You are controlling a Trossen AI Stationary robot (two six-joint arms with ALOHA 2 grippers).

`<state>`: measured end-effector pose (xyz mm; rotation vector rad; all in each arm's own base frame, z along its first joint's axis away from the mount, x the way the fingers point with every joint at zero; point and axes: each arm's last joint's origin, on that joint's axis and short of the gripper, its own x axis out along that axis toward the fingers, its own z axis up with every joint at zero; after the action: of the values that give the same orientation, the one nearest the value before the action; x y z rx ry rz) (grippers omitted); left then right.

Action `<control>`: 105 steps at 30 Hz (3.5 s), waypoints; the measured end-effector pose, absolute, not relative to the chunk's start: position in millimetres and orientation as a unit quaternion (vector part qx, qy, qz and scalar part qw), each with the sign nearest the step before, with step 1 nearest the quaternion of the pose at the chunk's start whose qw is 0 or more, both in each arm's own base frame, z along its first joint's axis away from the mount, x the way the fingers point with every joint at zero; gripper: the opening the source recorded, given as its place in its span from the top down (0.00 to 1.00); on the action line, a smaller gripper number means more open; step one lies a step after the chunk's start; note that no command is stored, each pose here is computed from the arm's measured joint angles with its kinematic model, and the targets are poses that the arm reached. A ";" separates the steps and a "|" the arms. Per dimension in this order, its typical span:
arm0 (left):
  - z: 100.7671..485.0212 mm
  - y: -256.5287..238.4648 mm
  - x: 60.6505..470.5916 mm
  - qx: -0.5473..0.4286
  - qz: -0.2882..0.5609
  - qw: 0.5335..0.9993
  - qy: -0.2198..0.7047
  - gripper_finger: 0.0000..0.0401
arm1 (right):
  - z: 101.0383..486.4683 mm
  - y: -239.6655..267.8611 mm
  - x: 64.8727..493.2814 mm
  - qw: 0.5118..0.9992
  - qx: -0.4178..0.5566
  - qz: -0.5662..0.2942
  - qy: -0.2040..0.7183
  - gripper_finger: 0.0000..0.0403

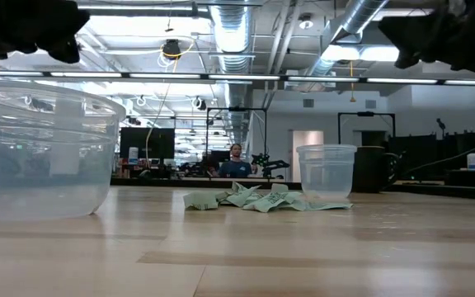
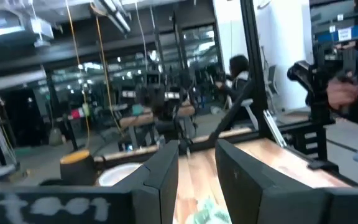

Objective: Pick and place Stevia / Truvia into bins
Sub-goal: Put the stevia packet into the top transparent container

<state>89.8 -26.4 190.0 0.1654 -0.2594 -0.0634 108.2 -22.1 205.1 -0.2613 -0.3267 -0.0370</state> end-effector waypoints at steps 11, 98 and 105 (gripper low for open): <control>177.6 -23.2 92.1 0.003 0.024 0.998 -0.061 0.75 | 179.8 -23.5 113.3 0.999 -0.024 -0.005 -0.033 0.86; 286.4 -55.2 160.9 0.127 -0.080 0.976 0.156 0.75 | 243.4 11.6 253.1 0.931 -0.042 0.073 0.355 0.86; 286.1 -55.1 160.9 0.127 -0.079 0.976 0.158 0.75 | 229.2 13.0 262.6 0.922 -0.041 0.076 0.378 0.86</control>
<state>160.9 -55.1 286.1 0.2567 0.3184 -0.1598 262.6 13.0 229.2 -0.0844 0.7764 0.1559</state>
